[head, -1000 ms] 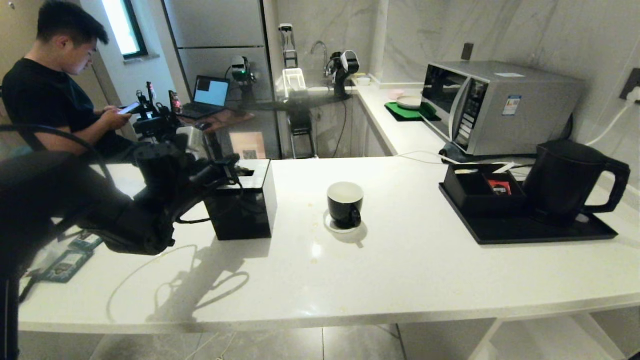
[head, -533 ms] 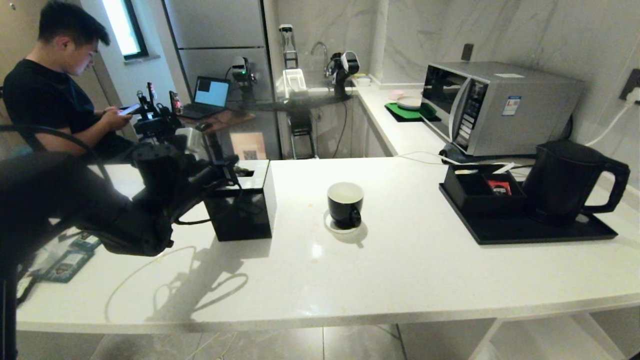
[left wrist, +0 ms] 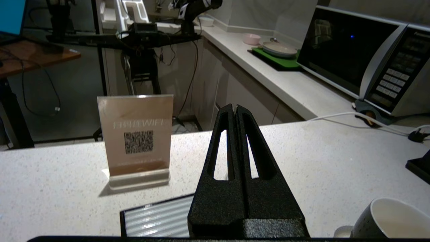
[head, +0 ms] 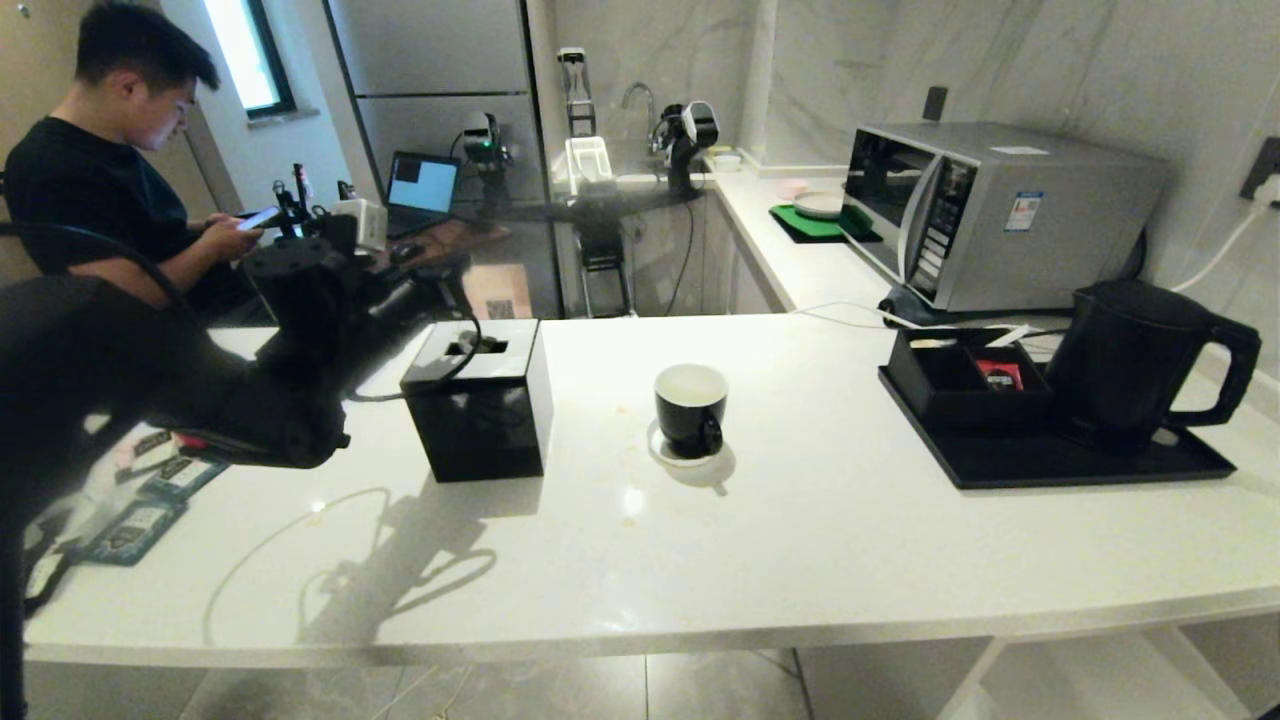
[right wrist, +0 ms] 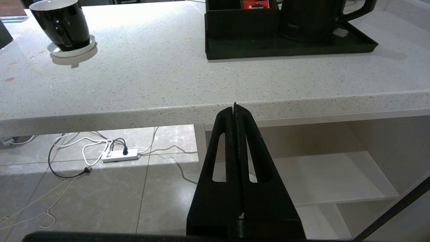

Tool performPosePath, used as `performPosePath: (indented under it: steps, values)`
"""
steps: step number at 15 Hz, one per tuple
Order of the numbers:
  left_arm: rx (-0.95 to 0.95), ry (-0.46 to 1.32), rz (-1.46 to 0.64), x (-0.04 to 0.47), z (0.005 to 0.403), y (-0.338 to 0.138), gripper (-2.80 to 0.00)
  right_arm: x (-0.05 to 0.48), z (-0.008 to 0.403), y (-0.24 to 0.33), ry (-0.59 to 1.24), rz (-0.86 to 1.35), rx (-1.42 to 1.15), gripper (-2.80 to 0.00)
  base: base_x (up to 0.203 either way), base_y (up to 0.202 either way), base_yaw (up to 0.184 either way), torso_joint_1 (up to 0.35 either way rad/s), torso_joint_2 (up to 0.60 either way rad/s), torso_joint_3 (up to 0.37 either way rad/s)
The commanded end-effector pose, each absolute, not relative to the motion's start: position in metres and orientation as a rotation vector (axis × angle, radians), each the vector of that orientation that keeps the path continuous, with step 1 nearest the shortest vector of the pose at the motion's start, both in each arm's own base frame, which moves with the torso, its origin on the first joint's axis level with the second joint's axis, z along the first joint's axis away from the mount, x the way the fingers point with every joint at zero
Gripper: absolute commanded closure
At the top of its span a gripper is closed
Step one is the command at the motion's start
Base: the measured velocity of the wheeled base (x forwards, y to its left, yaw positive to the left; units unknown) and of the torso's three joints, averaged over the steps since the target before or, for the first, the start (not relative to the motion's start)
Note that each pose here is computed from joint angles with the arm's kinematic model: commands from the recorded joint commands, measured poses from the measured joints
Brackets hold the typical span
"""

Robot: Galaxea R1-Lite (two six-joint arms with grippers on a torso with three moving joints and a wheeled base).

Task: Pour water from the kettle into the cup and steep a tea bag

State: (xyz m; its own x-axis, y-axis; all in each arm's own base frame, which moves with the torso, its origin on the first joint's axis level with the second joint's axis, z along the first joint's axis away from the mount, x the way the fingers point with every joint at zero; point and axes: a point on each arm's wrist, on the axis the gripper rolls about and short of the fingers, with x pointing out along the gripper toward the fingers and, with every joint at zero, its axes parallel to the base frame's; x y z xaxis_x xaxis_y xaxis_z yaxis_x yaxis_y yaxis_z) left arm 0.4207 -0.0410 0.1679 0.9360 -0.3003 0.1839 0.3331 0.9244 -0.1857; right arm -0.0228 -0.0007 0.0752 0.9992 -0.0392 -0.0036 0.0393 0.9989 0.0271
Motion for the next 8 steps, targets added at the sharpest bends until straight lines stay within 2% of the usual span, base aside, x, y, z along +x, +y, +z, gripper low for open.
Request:
performPosePath:
  steps: [1,8]
  values:
    - [-0.215,-0.189,-0.332,0.417,0.180,-0.041,0.00,-0.023,0.075,-0.001,0.003,-0.039,0.028,0.00,0.000,0.000,0.000,0.000,0.00,0.000]
    - [-0.208,-0.259,-0.348,0.420,0.197,-0.042,0.00,-0.023,0.075,-0.001,0.004,-0.039,0.028,0.00,0.000,0.000,0.000,0.000,0.00,0.000]
